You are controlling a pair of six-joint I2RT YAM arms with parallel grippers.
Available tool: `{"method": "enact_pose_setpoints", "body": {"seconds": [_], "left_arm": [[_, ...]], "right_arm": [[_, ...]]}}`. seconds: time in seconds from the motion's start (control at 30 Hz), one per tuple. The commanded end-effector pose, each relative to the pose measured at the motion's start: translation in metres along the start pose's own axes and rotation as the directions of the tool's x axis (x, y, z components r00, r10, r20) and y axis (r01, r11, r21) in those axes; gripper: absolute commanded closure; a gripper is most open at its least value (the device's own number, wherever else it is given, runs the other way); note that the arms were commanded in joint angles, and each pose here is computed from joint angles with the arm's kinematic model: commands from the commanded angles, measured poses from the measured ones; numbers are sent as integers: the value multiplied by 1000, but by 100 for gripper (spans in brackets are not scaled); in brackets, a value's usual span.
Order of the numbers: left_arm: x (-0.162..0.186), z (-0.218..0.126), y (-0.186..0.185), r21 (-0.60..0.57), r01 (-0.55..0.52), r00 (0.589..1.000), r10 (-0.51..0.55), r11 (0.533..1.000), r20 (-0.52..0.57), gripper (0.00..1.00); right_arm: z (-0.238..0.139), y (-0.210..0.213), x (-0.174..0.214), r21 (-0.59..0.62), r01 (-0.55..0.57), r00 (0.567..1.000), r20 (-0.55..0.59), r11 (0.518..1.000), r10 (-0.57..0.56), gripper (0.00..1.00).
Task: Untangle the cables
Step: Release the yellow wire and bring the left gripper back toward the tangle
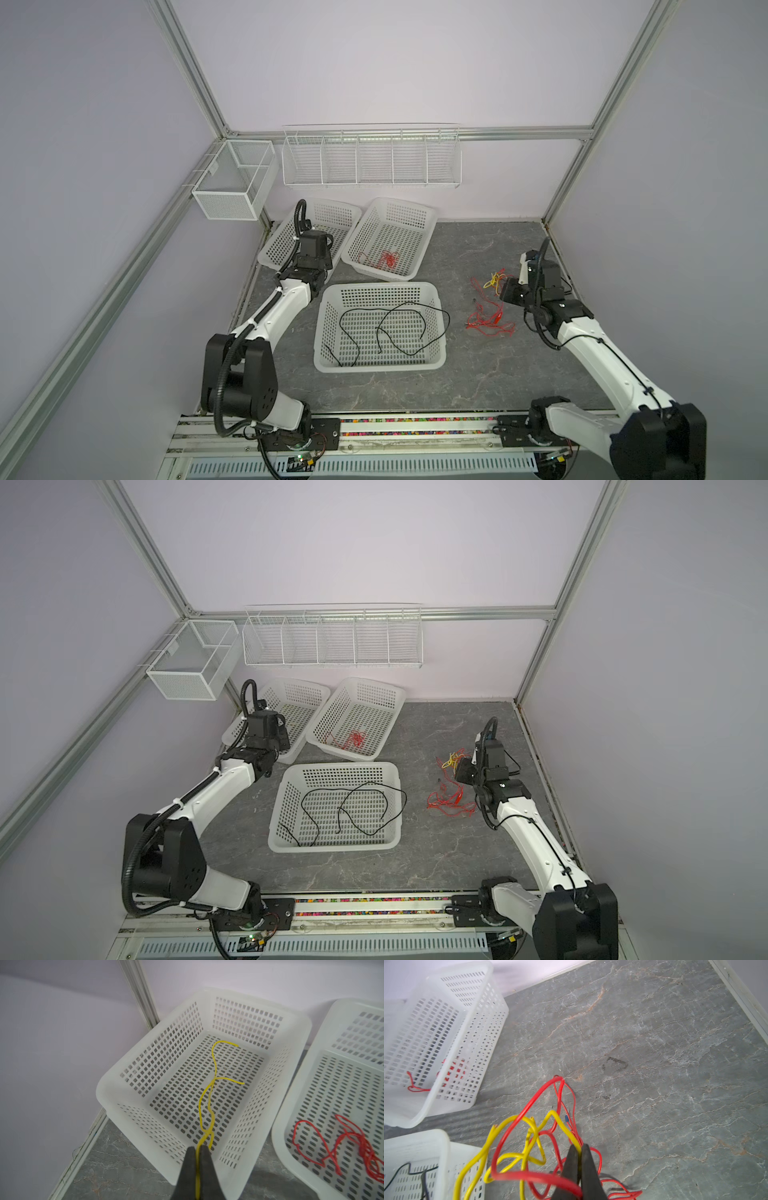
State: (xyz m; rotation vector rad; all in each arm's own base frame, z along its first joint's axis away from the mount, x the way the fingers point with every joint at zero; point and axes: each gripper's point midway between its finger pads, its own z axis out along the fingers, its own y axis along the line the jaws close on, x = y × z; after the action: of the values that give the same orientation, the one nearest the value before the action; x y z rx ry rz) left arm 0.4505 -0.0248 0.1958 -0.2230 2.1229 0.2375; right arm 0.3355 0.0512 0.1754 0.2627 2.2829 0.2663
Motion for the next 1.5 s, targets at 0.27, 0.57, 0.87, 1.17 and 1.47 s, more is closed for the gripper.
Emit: {"method": "enact_pose_setpoints", "body": {"seconds": [0.27, 0.57, 0.87, 1.17, 1.47], "left_arm": [[-13, 30, -13, 0, 33, 999, -33, 999, -23, 54], [-26, 5, -33, 157, -9, 1000, 9, 988, 5, 38], [-12, -72, -135, 548, -167, 986, 136, 820, 98, 25], [13, -179, -232, 791, -332, 943, 198, 514, 267, 25], [41, -248, -293, 877, -381, 923, 168, 291, 346, 25]], "right_arm": [[-25, 33, 1, -165, 88, 996, 13, 982, -87, 93], [-27, 49, 2, -243, 105, 994, 14, 964, -105, 93], [-28, 60, 1, -303, 130, 991, 29, 944, -127, 93], [-26, 62, 0, -309, 113, 994, 36, 944, -108, 93], [-26, 64, -3, -317, 101, 995, 46, 943, -91, 93]]}}
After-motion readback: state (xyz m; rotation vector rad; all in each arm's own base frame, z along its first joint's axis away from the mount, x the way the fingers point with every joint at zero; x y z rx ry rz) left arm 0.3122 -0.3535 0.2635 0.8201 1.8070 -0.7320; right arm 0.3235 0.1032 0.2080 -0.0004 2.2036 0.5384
